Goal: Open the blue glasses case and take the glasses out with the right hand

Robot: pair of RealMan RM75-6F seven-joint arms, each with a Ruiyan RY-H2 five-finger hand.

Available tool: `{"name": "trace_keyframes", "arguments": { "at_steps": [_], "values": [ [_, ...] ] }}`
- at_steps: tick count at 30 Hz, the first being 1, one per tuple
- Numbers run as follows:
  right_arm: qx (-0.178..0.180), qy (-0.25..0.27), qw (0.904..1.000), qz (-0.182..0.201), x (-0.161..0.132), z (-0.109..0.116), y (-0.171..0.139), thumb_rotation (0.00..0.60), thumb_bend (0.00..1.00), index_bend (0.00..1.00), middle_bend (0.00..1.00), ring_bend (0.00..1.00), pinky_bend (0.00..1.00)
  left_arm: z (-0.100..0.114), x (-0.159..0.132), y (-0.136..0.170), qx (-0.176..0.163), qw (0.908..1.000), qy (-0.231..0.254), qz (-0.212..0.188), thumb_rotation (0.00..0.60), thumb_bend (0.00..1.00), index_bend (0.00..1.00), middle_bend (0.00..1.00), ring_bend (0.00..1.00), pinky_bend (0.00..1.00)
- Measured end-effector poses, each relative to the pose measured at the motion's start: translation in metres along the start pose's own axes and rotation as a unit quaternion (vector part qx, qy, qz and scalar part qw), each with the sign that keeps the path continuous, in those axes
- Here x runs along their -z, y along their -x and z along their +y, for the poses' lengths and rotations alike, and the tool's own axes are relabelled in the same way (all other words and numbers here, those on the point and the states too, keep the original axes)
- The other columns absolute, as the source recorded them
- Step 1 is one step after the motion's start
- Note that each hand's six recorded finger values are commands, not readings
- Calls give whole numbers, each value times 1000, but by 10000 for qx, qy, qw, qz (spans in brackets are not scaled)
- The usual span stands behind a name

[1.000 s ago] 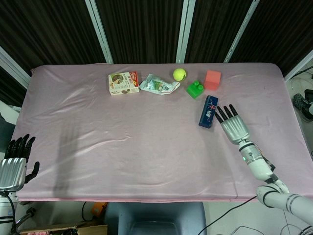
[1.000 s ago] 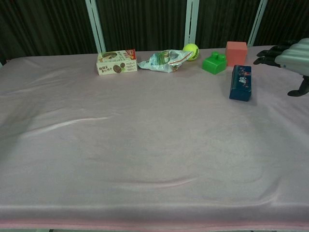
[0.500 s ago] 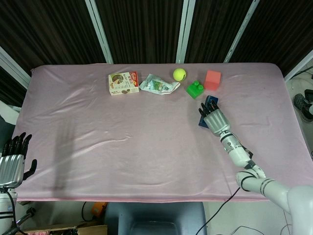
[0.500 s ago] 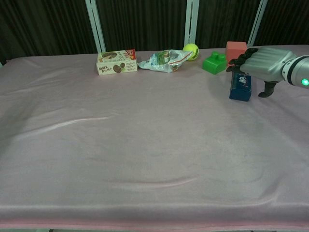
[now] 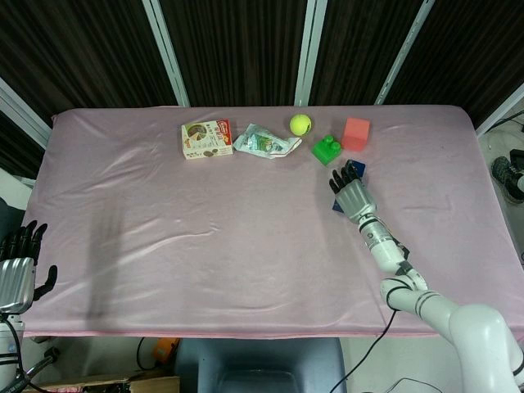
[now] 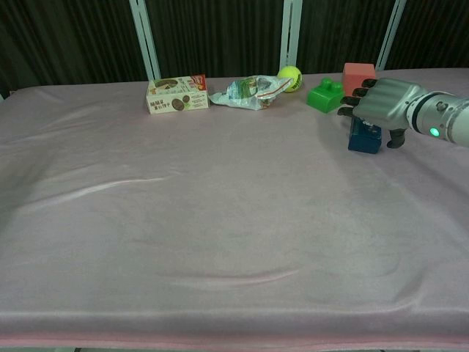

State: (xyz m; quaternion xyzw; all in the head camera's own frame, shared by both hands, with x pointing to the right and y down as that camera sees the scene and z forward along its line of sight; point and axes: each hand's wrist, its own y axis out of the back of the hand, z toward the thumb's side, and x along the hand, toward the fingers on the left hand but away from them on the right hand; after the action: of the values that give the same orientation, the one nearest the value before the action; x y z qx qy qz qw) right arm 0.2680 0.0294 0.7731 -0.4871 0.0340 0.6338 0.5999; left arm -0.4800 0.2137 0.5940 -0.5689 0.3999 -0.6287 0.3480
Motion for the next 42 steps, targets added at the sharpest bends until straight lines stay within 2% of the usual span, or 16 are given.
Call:
{"name": "trace_keyframes", "arguments": {
  "at_steps": [5,9,16,20,26,32,35,37,39,42],
  "values": [
    [-65,-32,10000,26,-8,0,4,600,402,453,10,0,0,1,1,0,-6,10000,9,5,600,410,0,0,0,50],
    [21,9,10000,22,-8,3,3,600,468,631,101,47,0,2,1,1,-26,10000,24,-8,600,409,0,0,0,50],
    [81,277,9996,30,-12,10,-4,600,550,772,166,150,0,2,-2,2,-20,10000,20,-79,600,409,0,0,0,50],
    [-29,718,9974,3,-22,17,-9,600,564,780,167,159,1,2,-4,4,-12,9999,18,-138,600,410,0,0,0,50],
    [-415,1403,9889,-244,-38,38,-17,600,564,777,167,159,1,1,-7,7,7,9998,6,-203,600,409,0,0,0,50],
    [-983,1661,9788,-684,-58,76,-24,600,564,754,167,142,2,1,-9,10,31,9996,3,-280,600,409,0,0,0,50],
    [-1126,1874,9728,-767,-75,103,-24,600,563,703,167,140,3,0,-10,11,49,9995,-8,-303,600,410,0,0,0,50],
    [-1182,2049,9686,-766,-84,114,-22,600,563,636,163,134,3,-1,-10,11,62,9995,-20,-307,600,409,0,0,0,50],
    [-1236,2164,9651,-808,-86,117,-18,600,563,571,155,126,3,-1,-10,11,80,9995,-38,-301,600,409,0,0,0,50],
    [-1280,2294,9609,-871,-87,119,-11,600,563,550,153,125,2,-3,-11,10,115,9995,-70,-290,600,409,0,0,0,50]
  ]
}}
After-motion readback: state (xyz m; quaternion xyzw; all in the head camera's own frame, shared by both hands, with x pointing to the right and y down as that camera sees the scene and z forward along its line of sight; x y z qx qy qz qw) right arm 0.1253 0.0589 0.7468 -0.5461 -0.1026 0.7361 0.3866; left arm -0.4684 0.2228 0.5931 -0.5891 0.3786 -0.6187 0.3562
